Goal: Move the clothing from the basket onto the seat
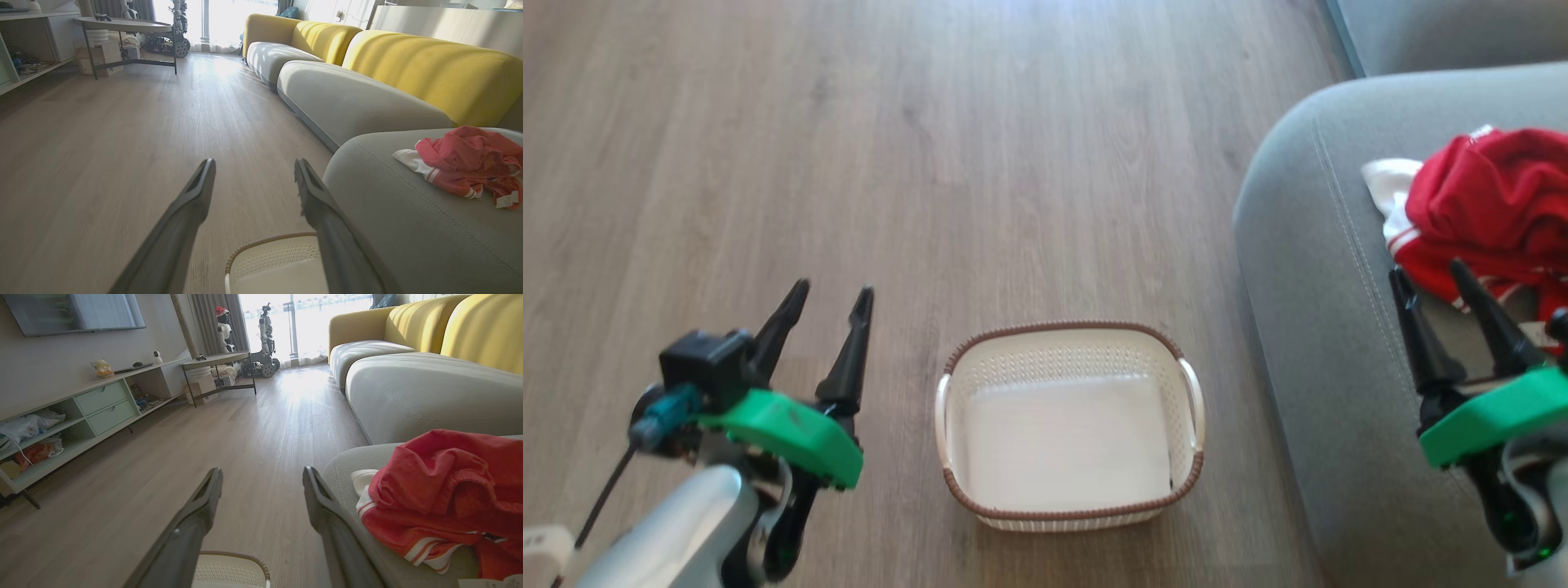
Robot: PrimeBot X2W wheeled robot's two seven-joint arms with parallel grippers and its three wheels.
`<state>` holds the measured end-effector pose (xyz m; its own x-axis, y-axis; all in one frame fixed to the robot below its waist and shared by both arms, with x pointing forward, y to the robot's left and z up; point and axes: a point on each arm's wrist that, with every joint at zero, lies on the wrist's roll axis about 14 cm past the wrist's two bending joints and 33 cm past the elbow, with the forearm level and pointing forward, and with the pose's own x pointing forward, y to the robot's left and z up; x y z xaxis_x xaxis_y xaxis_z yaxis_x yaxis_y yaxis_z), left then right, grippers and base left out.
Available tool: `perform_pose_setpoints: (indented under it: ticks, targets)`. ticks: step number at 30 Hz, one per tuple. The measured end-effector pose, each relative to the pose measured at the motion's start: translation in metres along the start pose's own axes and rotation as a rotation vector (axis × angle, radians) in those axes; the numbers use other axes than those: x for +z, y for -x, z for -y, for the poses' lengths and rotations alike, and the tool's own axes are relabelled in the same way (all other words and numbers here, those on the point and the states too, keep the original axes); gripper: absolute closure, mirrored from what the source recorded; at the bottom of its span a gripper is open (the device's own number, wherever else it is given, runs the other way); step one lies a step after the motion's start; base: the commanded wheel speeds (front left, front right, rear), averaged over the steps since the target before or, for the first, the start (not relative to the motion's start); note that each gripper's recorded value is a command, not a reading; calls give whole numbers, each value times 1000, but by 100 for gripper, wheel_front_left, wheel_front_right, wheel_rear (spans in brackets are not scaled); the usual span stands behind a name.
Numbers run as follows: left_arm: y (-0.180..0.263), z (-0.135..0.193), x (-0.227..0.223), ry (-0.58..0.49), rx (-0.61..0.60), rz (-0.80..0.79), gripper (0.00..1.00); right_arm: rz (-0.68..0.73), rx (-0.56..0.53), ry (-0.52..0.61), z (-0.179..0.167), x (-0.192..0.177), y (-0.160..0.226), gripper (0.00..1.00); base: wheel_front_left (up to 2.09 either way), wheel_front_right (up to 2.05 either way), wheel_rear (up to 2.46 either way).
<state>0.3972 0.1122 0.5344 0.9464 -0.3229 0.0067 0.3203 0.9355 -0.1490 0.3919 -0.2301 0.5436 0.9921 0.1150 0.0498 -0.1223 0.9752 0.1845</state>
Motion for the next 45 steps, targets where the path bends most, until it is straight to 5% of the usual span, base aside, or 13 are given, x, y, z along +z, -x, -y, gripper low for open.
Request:
perform_pose_setpoints:
  ticks: [22,45]
  targets:
    - [76,-57,4,-2,307,106,0,76,31,4,-45,-14,31,0,0,0,0]
    - [90,-55,-6,-14,299,114,0,51,14,-12,-50,-27,40,0,0,0,0]
